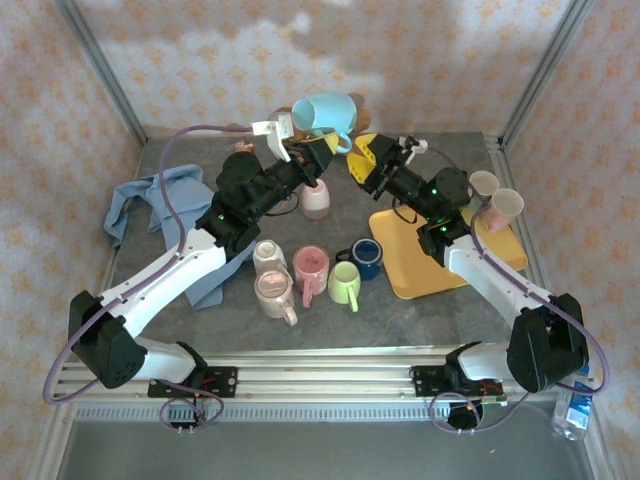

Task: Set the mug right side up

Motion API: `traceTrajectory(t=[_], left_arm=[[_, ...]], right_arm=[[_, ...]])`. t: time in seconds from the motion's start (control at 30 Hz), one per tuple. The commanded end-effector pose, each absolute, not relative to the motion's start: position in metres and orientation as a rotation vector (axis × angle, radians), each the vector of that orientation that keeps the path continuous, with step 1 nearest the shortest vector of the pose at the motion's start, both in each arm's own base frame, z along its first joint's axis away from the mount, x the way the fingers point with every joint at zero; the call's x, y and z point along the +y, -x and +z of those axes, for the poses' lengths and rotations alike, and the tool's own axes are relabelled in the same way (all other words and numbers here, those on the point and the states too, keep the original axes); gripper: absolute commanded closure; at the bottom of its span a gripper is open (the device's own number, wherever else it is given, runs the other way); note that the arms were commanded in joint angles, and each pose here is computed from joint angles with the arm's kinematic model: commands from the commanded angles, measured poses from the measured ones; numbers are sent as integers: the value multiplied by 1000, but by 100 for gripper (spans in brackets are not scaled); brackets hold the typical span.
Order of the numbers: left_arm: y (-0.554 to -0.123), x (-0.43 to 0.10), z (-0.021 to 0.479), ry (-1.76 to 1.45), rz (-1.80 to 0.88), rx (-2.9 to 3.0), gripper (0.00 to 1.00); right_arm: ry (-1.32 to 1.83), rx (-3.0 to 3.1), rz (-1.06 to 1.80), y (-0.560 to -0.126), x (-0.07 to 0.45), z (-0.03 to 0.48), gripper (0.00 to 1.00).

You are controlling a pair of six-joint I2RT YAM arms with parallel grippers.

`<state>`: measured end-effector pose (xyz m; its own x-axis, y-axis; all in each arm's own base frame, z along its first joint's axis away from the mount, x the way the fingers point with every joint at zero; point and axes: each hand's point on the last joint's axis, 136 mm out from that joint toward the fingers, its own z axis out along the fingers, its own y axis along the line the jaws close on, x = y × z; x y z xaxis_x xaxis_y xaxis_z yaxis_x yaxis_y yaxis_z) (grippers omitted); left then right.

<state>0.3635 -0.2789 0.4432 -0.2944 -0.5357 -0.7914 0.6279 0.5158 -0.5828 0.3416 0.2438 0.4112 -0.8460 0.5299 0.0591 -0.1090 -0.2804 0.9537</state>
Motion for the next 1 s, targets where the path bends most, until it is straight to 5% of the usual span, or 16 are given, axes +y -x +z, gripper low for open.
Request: traceTrajectory(t=[0.0,0.7,0.97], left_arm=[[-345,-269,504,-143,-1165,1255,100],[-351,-276,490,-154,-1176,1289,100],[-349,-272,477,-136,-1167,1323,100]], right_arm=[[-478,1465,2261,-336,245,432,50],[-430,1367,2375,-345,262,456,68],[-401,1388,2301,-348,263,458,95]])
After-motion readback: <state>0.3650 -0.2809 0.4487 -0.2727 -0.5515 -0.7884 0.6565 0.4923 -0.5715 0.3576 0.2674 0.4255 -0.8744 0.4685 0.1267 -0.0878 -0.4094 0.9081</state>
